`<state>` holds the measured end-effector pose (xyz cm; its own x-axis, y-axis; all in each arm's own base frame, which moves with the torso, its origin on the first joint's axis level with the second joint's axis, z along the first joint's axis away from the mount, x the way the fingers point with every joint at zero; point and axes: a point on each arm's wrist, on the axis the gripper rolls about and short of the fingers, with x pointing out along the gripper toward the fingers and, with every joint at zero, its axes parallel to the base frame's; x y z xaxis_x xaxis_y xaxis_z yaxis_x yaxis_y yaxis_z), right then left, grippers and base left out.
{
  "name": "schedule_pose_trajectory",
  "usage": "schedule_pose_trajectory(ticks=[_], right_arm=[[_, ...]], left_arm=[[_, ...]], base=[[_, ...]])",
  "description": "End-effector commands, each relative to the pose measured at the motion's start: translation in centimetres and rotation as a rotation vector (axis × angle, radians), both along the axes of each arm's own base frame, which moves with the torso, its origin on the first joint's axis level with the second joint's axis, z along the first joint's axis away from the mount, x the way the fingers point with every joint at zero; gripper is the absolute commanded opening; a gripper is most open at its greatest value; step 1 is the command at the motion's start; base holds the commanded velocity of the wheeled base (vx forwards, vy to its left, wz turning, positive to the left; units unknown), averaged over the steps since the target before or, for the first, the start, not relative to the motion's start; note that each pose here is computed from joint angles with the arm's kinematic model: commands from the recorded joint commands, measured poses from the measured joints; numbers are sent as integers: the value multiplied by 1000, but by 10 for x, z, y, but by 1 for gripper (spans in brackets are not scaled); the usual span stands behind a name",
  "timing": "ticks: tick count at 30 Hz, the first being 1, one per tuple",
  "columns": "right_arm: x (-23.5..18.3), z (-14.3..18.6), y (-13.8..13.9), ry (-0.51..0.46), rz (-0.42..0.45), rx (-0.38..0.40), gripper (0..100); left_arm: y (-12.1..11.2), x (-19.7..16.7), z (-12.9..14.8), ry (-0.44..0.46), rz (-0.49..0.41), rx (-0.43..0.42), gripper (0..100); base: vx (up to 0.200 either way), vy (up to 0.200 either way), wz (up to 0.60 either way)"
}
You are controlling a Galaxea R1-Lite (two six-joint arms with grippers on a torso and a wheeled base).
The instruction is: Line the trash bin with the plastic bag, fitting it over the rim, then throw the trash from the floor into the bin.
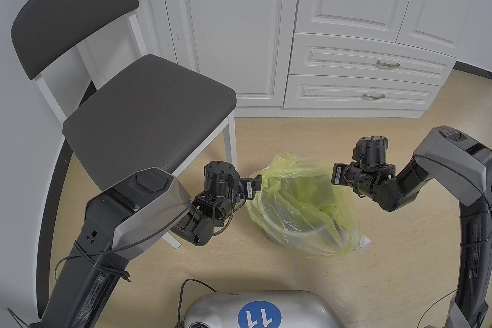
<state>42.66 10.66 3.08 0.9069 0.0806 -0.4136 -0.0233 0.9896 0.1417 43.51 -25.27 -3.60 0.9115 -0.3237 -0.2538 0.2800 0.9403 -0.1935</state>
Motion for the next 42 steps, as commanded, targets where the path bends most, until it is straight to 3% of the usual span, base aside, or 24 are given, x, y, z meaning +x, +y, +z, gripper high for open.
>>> schedule_pose_trajectory(ticks=[1, 9, 28, 29, 33, 39, 42], right_arm=[[15, -30, -4, 10, -28, 32, 0], [30, -32, -12, -17, -65, 135, 0], [39, -41, -44, 2, -55, 172, 0], [38, -37, -46, -3, -49, 180, 100], [27, -20, -46, -9, -34, 183, 100], [-4, 25, -44, -19, 59, 199, 100], [-20, 37, -43, -27, 92, 144, 100]], left_arm=[[5, -10, 24, -20, -12, -10, 100], [6, -20, 31, -2, -68, -11, 100], [-4, -34, 21, 34, -99, 18, 100], [-3, -36, 21, 37, -100, 32, 100], [1, -37, 20, 34, -104, 71, 100], [6, -45, 29, 32, -117, 133, 100], [9, -50, 34, 30, -125, 161, 100]], base=[[0, 0, 0], [0, 0, 0], [0, 0, 0], [0, 0, 0], [0, 0, 0], [0, 0, 0], [0, 0, 0]])
